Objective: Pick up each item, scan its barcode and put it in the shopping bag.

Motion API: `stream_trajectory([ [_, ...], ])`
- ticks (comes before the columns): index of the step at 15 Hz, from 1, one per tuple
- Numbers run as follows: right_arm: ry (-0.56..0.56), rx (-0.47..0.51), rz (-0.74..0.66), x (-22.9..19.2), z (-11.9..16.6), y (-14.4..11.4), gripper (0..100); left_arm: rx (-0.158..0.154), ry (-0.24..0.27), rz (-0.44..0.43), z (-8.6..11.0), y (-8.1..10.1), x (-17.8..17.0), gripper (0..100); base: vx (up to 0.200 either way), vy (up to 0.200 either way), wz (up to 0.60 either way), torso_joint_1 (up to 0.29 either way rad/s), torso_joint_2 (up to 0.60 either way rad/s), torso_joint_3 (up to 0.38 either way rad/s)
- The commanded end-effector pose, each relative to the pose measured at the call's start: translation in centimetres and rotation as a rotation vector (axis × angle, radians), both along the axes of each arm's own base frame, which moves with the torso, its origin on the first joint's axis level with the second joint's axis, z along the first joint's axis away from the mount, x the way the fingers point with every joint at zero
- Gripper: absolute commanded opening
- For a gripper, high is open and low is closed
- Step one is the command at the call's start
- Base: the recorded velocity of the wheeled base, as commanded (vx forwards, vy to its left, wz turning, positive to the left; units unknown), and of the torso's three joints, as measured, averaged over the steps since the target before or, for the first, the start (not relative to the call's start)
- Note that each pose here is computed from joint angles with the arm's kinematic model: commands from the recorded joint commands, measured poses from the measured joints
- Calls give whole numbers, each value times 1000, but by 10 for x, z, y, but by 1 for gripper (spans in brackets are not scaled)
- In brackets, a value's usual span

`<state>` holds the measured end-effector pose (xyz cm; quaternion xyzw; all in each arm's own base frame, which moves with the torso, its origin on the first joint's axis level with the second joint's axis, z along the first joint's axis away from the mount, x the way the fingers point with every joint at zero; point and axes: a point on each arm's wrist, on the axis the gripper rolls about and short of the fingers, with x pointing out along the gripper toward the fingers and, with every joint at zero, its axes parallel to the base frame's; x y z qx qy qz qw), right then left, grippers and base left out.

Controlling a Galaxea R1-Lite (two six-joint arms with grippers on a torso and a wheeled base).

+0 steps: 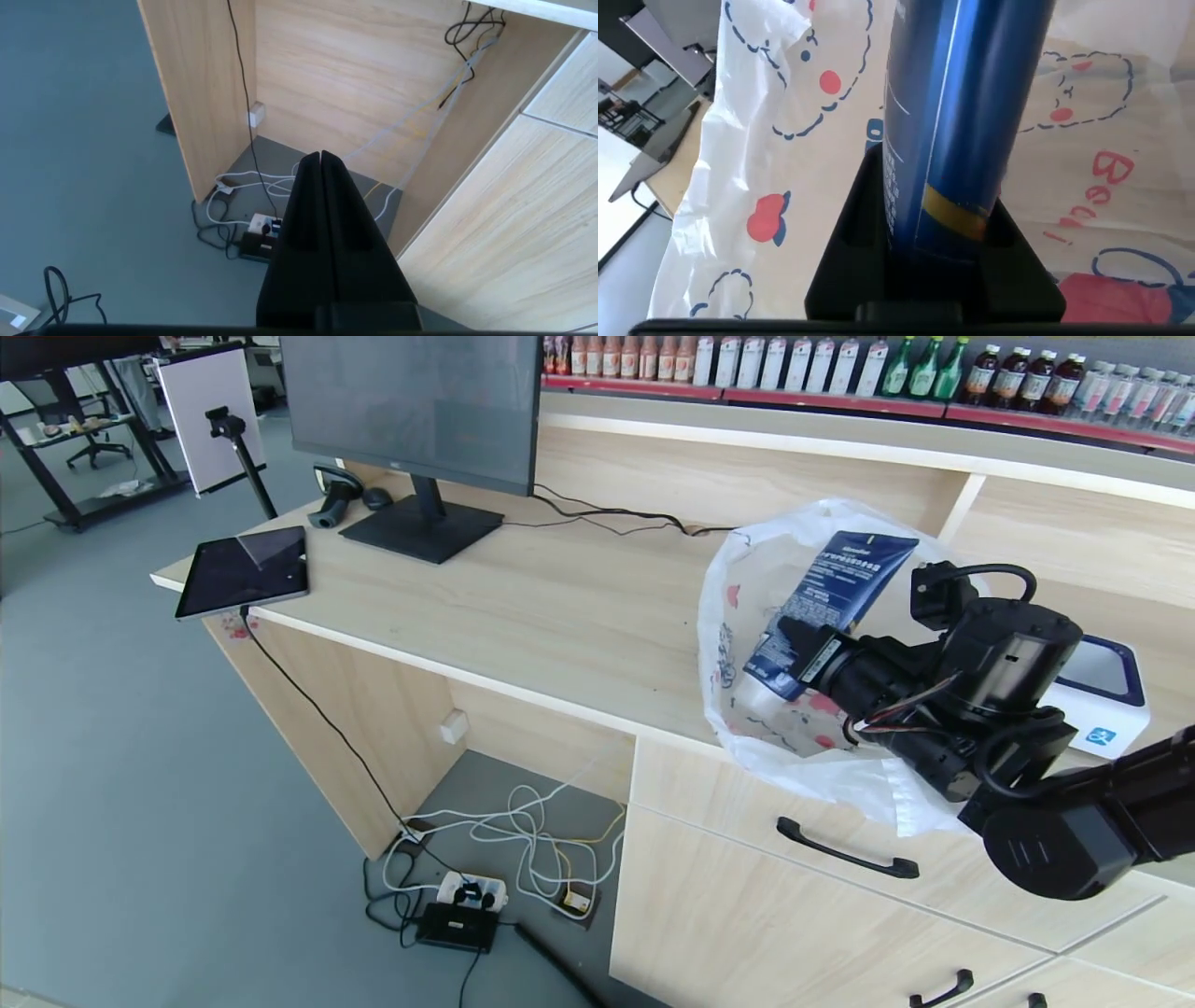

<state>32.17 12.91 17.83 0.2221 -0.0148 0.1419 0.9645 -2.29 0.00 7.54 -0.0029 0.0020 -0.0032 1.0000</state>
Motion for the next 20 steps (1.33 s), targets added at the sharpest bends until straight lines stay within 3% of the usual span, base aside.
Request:
stream_trajectory([
  [1, 30, -14, -2, 4, -9, 1, 0, 0, 1, 0, 0, 0, 0, 0, 0, 0, 0, 0, 0, 0],
  [9, 48, -22, -10, 8, -17, 1, 0, 0, 1, 0, 0, 0, 0, 0, 0, 0, 0, 0, 0, 0],
  [10, 51, -24, -10, 8, -18, 1, 100, 0, 1, 0, 0, 0, 0, 0, 0, 0, 0, 0, 0, 0],
  [20, 4, -17, -28, 4, -3, -8, 100, 0, 1, 0, 0, 0, 0, 0, 0, 0, 0, 0, 0, 0],
])
